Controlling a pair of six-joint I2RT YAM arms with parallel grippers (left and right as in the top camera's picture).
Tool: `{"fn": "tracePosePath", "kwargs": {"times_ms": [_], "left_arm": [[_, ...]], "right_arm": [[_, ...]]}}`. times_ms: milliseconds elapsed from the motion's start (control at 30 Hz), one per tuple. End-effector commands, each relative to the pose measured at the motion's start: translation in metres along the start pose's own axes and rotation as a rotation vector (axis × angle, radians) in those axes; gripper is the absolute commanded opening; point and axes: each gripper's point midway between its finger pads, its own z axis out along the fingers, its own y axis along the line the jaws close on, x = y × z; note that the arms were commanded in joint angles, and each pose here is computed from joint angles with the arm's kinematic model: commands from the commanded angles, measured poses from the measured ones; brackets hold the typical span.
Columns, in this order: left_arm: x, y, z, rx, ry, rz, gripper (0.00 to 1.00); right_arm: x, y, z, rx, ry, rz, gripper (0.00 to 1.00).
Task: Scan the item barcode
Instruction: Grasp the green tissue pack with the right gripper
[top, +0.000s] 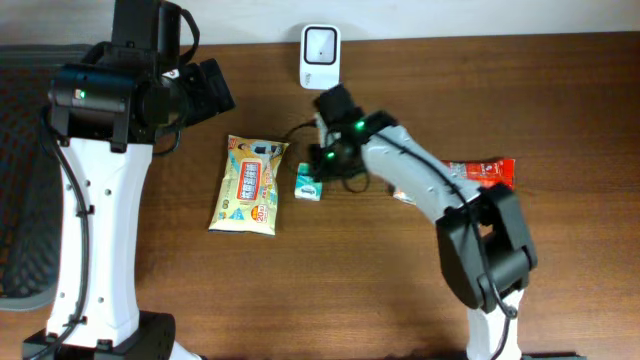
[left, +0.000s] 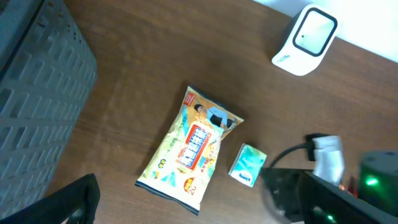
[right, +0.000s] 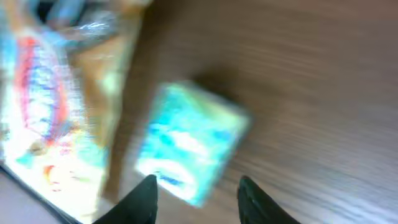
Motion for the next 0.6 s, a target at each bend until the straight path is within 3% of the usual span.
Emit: {"fn": "tracePosePath", "kwargs": {"times_ms": [0,67,567], "left_arm": [[0.000,0.000,-0.002,0.005,-0.003,0.008,0.99],[0.000,0.000,-0.002,0.005,-0.003,0.008,0.99],[0.000,0.000,-0.002,0.005,-0.003,0.008,0.99]], "right_arm": [[0.003,0.022,0.012,-0.031,0.002,-0.048,0.27],[0.008,0.011,0.028,-0.015,0.034,-0.026,0.13],[0.029,-0.104,0.026,0.326,0.114,0.131,0.08]]}}
